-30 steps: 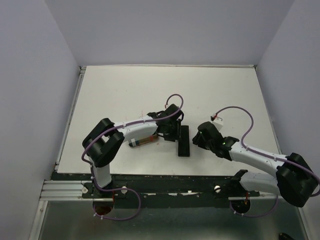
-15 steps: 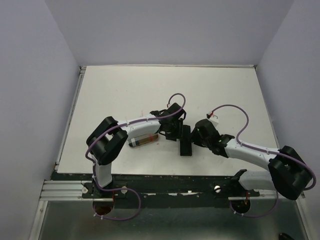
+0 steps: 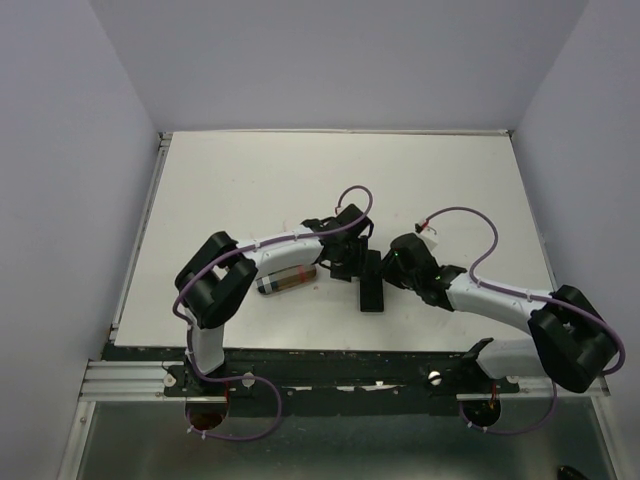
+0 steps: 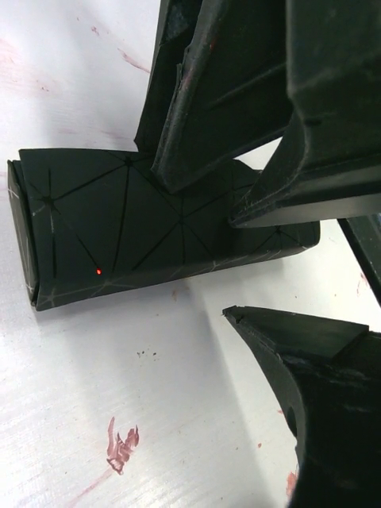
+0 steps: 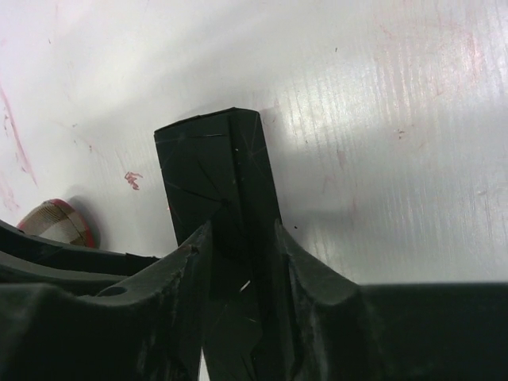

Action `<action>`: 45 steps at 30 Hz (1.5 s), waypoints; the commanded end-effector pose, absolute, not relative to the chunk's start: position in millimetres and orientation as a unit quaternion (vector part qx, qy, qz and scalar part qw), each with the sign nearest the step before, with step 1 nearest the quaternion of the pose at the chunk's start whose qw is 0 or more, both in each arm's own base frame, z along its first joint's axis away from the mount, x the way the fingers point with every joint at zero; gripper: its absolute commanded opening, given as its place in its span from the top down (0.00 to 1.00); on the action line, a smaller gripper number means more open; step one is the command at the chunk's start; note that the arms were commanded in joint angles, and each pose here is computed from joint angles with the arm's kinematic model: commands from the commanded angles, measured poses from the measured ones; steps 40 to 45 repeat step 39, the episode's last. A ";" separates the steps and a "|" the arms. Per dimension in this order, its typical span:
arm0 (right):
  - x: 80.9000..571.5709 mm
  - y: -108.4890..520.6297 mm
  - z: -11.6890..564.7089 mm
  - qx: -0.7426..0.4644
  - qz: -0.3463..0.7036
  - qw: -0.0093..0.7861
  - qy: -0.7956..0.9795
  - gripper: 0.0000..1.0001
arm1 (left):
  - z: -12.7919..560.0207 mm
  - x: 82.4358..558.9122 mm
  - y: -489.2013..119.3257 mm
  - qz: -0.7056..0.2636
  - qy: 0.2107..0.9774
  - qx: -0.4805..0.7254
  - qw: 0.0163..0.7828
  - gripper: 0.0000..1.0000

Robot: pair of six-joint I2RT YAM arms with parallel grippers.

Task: Organize the sunglasses

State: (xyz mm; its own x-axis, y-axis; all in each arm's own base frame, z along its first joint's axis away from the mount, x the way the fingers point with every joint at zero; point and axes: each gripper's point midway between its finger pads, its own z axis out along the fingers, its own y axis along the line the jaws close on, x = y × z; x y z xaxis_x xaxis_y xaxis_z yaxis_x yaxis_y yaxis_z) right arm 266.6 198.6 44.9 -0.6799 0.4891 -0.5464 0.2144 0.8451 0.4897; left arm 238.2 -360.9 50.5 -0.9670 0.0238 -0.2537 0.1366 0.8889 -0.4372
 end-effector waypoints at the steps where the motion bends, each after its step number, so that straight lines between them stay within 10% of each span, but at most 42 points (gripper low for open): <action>1: 260.7 180.0 48.3 0.192 0.150 0.348 0.905 0.50 | 80.3 251.8 -353.0 -0.228 0.959 0.044 0.164 0.42; 9: 284.1 153.2 139.4 0.237 0.148 0.462 0.842 0.17 | 173.0 295.1 -273.1 -0.190 0.928 -0.037 0.320 0.01; 23: 252.3 17.4 226.1 0.387 -0.018 0.617 0.685 0.00 | 221.2 250.2 -71.3 -0.105 0.797 -0.253 0.538 0.01; 45: 243.8 3.1 224.1 0.381 -0.048 0.628 0.677 0.00 | 184.3 249.0 -20.2 -0.078 0.798 -0.331 0.497 0.01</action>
